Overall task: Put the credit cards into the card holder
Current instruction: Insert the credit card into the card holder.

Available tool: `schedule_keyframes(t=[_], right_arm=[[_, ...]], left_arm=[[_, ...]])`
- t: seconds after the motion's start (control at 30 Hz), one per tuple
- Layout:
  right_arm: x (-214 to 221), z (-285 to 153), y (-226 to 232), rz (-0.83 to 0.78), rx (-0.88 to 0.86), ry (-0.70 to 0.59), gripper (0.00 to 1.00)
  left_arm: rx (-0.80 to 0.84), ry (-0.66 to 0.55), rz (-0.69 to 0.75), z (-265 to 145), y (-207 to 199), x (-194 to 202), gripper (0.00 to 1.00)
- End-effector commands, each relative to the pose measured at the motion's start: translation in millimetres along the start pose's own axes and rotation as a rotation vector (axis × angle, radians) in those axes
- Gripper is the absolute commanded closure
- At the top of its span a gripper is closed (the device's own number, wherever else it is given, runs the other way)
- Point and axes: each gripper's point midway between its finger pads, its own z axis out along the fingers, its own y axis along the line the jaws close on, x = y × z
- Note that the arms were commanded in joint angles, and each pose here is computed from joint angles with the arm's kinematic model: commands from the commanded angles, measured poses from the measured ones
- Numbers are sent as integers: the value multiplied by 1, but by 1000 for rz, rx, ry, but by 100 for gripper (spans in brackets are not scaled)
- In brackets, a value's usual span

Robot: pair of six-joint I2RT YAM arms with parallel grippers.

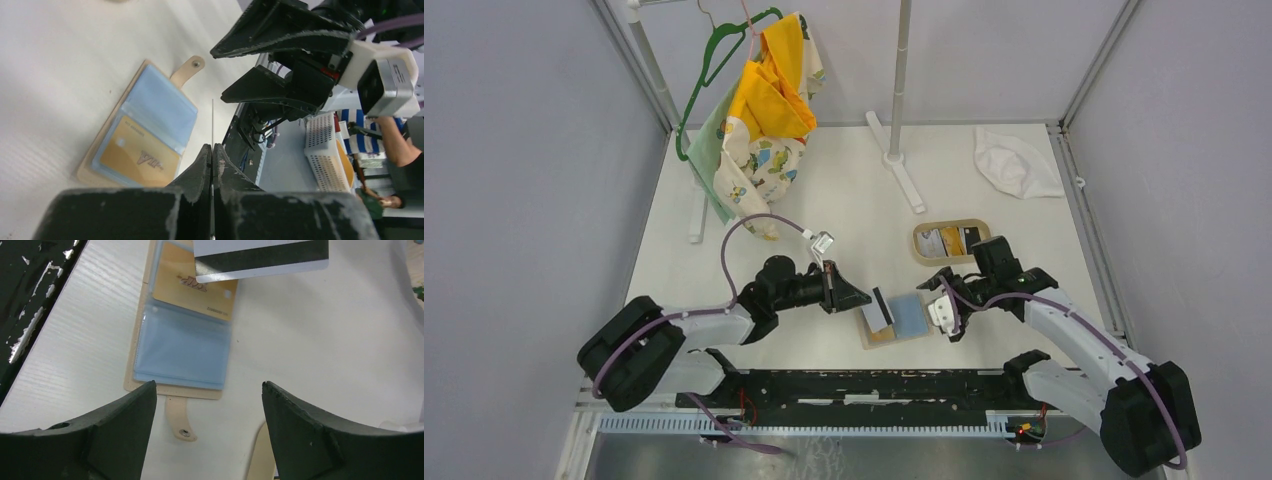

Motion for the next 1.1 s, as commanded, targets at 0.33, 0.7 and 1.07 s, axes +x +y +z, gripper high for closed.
schedule_keyframes(t=[0.33, 0.7, 1.07], right_arm=[[23, 24, 28, -40, -169, 101, 30], [32, 38, 40, -12, -236, 152, 46], [39, 38, 43, 2, -260, 195, 51]], left_arm=[[-7, 16, -218, 9, 16, 10, 98], [17, 31, -334, 22, 33, 25, 98], [-7, 19, -419, 28, 50, 35, 98]])
